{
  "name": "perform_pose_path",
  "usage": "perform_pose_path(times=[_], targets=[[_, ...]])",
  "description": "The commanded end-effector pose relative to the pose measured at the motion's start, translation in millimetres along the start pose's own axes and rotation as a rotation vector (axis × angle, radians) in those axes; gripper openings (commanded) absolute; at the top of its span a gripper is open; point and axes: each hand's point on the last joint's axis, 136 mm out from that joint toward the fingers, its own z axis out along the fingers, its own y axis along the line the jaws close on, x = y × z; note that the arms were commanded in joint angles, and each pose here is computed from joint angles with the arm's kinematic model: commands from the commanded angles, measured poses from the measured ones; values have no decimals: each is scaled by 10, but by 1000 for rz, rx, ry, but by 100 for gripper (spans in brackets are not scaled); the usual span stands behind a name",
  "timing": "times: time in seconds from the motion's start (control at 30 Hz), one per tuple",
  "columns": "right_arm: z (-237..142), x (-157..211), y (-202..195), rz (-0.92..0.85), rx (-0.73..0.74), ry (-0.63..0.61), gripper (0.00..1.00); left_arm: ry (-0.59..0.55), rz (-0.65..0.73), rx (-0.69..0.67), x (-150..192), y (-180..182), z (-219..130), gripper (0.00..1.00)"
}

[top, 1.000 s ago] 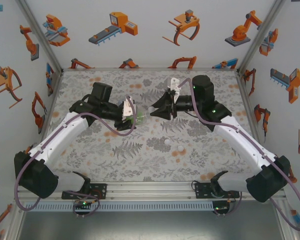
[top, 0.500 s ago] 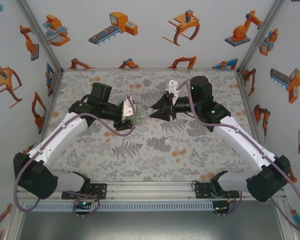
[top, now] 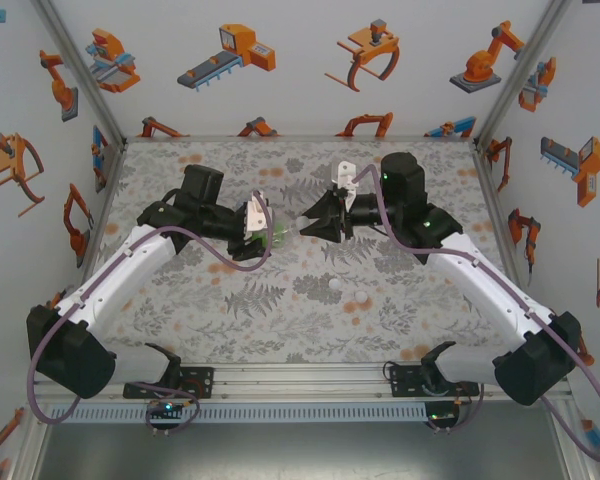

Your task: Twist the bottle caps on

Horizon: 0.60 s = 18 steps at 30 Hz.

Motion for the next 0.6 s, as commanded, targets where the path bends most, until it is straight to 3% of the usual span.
perform_pose_path(times=[0.0, 0.17, 0.4, 0.57], targets=[[59, 37, 156, 9, -76, 2, 16, -93, 45, -24, -255, 58, -60, 0], [70, 49, 164, 16, -88, 2, 16, -90, 30, -23, -231, 74, -48, 0], [52, 128, 30, -8, 11, 49, 16, -101, 38, -10, -244, 40, -62, 0], [58, 94, 71, -6, -20, 38, 16, -104, 35, -6, -240, 38, -51, 0]])
